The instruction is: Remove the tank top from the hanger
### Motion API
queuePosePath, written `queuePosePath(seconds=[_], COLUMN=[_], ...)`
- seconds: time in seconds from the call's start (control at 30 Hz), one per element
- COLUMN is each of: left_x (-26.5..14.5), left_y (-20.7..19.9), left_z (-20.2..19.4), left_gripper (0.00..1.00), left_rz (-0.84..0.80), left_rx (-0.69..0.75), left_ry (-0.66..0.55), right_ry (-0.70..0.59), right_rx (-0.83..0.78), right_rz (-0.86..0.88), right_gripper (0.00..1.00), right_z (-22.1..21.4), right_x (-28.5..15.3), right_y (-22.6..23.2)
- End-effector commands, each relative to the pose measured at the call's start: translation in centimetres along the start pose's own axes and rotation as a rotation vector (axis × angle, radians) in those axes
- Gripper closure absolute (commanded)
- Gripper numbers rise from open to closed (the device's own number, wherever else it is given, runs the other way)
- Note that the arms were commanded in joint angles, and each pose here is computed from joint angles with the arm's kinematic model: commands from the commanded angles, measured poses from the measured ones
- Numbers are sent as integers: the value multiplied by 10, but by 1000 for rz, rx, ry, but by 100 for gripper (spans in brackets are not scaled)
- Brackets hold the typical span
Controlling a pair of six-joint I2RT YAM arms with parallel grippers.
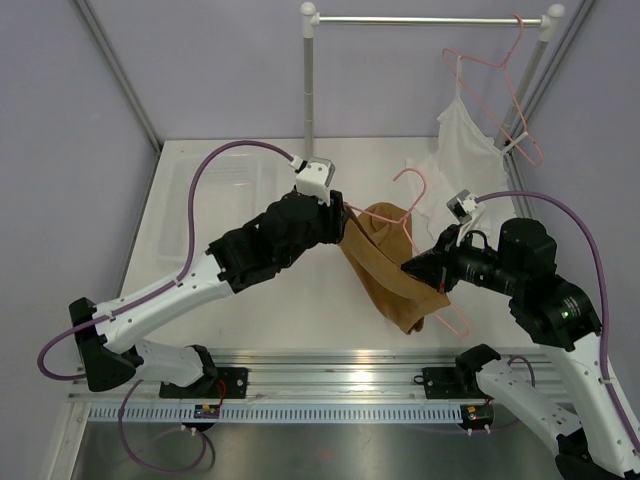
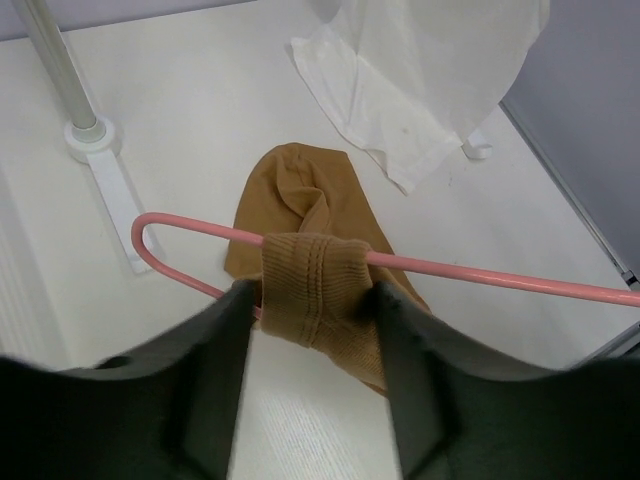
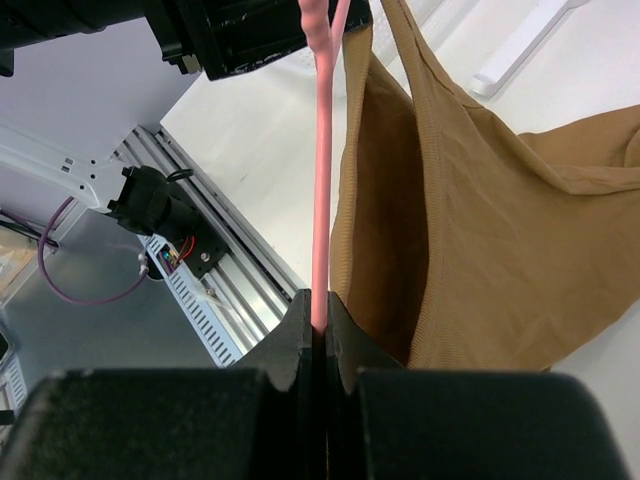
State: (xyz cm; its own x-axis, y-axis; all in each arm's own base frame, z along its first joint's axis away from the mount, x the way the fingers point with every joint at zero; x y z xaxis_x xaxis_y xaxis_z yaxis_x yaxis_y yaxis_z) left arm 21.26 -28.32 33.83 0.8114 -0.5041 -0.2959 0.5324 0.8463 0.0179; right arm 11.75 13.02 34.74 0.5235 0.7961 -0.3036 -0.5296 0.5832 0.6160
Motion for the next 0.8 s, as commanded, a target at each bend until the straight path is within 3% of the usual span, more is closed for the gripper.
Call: queuePosePath(seconds=[0.0, 0.13, 0.17, 0.43, 0.6, 0.77], left_x=[-6, -4, -3, -24, -33, -38], left_y=[5, 11, 17, 80, 131, 140], left_z=[25, 25, 23, 14, -10, -21], left_gripper=[60, 96, 100, 100, 100, 100], left_rz=[33, 77, 99, 272, 410, 373], left_rx=[-30, -25, -23, -118, -188, -240], left_ry=[-85, -77, -65, -71, -13, -23], right_ry=[-41, -46, -49, -52, -33, -51], right_rx=[-42, -45, -49, -62, -81, -103], right_rz=[77, 68, 64, 24, 99, 159], right_gripper=[100, 100, 100, 100, 100, 100], right_z=[11, 10, 9, 5, -2, -2], right_x=[1, -1, -1, -5, -6, -5], right_y=[13, 11, 11, 5, 11, 15])
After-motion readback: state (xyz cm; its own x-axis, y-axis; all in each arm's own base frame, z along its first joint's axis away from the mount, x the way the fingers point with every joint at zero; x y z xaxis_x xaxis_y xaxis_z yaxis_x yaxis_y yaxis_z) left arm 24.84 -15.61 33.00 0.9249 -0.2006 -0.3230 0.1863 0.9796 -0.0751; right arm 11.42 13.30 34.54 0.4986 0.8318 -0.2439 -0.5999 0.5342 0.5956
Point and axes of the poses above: each gripper's point midway between its finger pads, its own x axis out along the fingers, its own y axis along the line the jaws close on, z = x × y, the point moved 6 cm from there along -x, back along the fingers, and after that the axes turned 15 degrees about x, right-handed, at the moved point
